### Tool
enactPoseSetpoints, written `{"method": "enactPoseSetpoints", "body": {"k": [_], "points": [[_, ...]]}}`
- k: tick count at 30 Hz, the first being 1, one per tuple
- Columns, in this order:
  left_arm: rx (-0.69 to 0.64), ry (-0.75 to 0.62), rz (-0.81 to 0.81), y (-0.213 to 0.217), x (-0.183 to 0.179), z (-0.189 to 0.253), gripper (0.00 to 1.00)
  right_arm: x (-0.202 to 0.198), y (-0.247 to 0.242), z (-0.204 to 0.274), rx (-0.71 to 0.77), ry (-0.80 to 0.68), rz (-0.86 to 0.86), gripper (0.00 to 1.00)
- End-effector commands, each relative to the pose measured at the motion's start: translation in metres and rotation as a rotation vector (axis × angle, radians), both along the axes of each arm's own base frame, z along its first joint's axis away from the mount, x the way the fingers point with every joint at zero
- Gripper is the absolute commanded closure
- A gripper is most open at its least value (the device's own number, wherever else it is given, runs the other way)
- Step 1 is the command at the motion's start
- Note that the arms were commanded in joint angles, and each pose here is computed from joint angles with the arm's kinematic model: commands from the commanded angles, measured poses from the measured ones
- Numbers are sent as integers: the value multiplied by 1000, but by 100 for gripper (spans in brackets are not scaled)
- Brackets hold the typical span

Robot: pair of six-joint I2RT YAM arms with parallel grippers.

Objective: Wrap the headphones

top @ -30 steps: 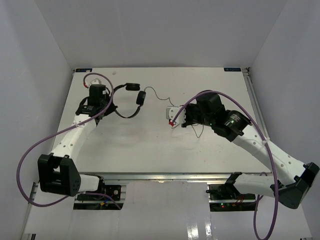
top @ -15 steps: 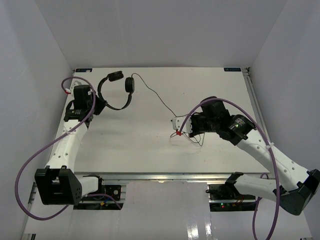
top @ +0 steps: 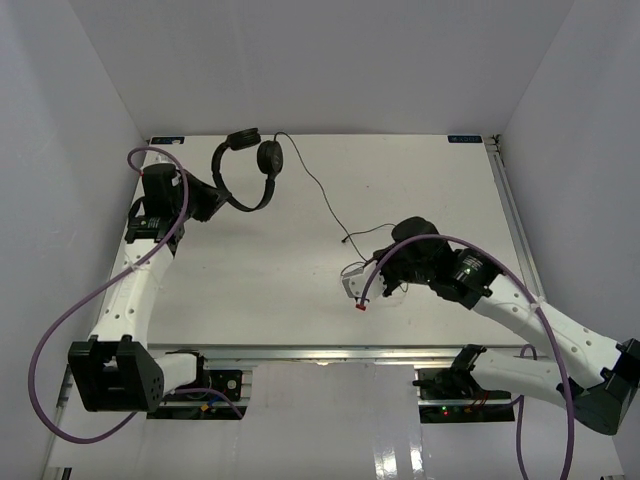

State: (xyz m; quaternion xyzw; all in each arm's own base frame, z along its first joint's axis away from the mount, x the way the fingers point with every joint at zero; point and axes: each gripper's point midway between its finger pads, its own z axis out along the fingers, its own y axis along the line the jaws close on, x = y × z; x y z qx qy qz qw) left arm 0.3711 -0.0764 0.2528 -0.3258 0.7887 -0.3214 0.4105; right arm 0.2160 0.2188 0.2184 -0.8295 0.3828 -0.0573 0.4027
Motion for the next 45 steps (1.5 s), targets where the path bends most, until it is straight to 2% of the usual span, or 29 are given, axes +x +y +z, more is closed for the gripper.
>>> {"method": "enactPoseSetpoints", "body": {"k": [1,5,12,20,25,28,31,34,37,41,45], "points": [[129,-84,-230,-21,3,14,100,23,23,49,-36,-280,36,92],[287,-74,-350,-27,-2,-13,100,33,49,107,3,-452,50,92],[417,-81,-466,-29,-17,-41,100,37,80,176,72,-599,76,92],[499,-157,-622,-59,-31,-43,100,25,110,196,129,-619,181,92],[551,-193,-616,-54,-36,-36,100,23,118,194,122,-617,217,92],[621,-166,-525,-35,-37,-37,100,22,117,203,137,-620,211,92],[686,-127,-407,-10,-36,-38,100,21,108,216,190,-593,168,92],[696,-119,-339,3,-39,-34,100,26,90,217,260,-523,80,92],[690,-138,-310,8,-44,-25,100,42,62,208,360,-389,-68,92],[659,-216,-397,-7,-59,-16,100,64,26,189,486,-210,-235,92],[650,-259,-506,-21,-72,-21,100,66,20,193,583,-106,-243,92]]}}
